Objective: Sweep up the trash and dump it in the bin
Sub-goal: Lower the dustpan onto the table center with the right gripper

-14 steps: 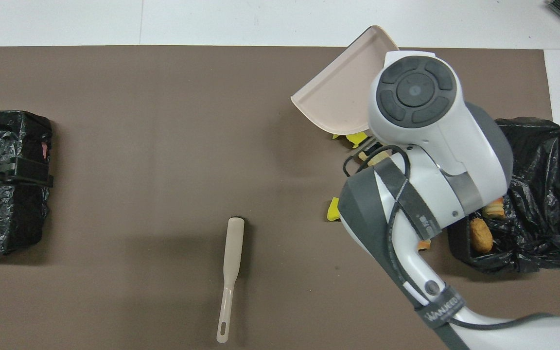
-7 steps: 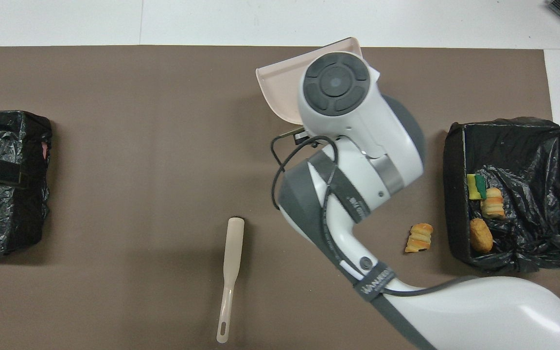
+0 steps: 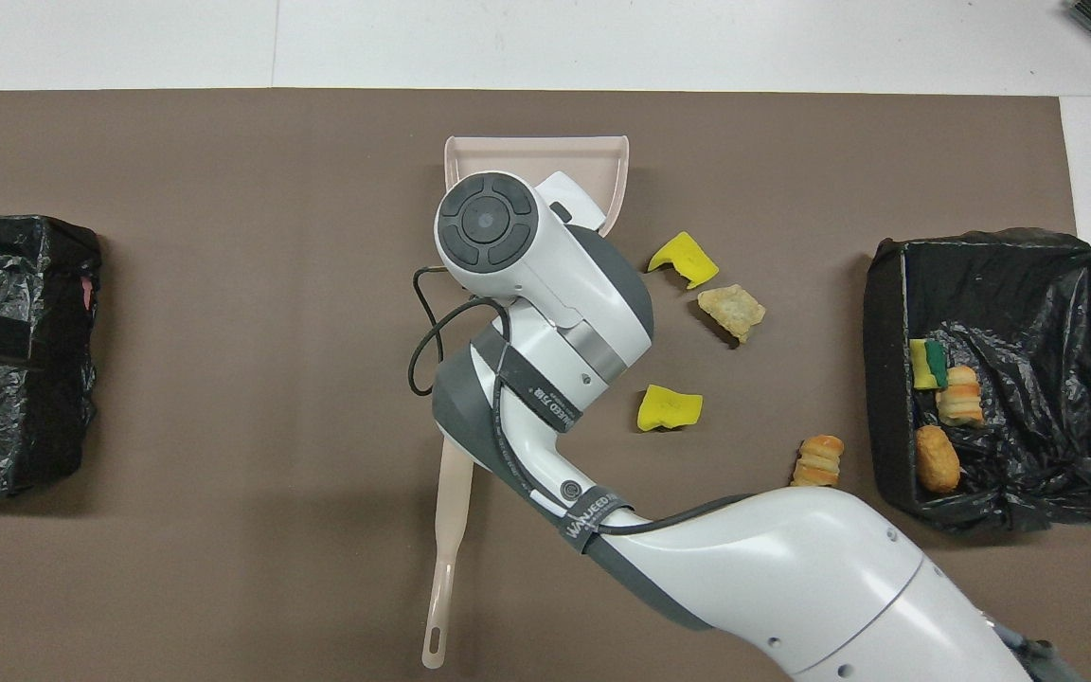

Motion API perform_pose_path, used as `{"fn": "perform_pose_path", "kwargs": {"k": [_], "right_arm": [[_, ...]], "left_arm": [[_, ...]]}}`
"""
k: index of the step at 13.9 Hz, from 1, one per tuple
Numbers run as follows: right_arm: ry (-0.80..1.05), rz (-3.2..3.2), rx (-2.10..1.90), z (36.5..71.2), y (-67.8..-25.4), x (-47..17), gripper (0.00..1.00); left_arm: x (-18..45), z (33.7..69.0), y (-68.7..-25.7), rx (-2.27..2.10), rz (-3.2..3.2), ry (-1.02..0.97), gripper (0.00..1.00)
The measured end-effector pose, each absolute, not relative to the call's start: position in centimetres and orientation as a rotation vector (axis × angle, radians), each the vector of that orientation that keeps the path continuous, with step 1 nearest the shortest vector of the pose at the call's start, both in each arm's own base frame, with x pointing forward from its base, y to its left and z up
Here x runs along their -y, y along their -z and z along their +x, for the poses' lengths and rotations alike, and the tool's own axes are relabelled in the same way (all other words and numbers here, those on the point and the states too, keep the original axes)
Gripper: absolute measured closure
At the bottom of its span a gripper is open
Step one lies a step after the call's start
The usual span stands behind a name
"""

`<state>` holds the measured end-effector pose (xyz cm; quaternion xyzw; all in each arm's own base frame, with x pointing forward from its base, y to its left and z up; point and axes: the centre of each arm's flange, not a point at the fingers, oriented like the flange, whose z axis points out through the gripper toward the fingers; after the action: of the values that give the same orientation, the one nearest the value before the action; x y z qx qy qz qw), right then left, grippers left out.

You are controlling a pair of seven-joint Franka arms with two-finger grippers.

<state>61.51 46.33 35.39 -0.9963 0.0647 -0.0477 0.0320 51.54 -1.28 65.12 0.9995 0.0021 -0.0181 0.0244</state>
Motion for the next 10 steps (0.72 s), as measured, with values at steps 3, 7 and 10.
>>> {"fn": "perform_pose_path", "kwargs": {"k": [3,7,10], "right_arm": [[0.136,-3.063,-0.193,61.1,-35.1,-46.9,0.69],[0.121,-3.041,-0.182,60.6,-35.7,-47.8,0.59],[0.093,-2.997,-0.224,60.6,-36.8,-48.0,0.37]], "left_arm": [[1.2,51.5,-65.0,0.046,3.091,0.058,0.00],[0.7,51.6,-64.6,0.069,3.114,0.075,0.00],[0.6,51.6,-64.4,0.069,3.127,0.081,0.00]]}}
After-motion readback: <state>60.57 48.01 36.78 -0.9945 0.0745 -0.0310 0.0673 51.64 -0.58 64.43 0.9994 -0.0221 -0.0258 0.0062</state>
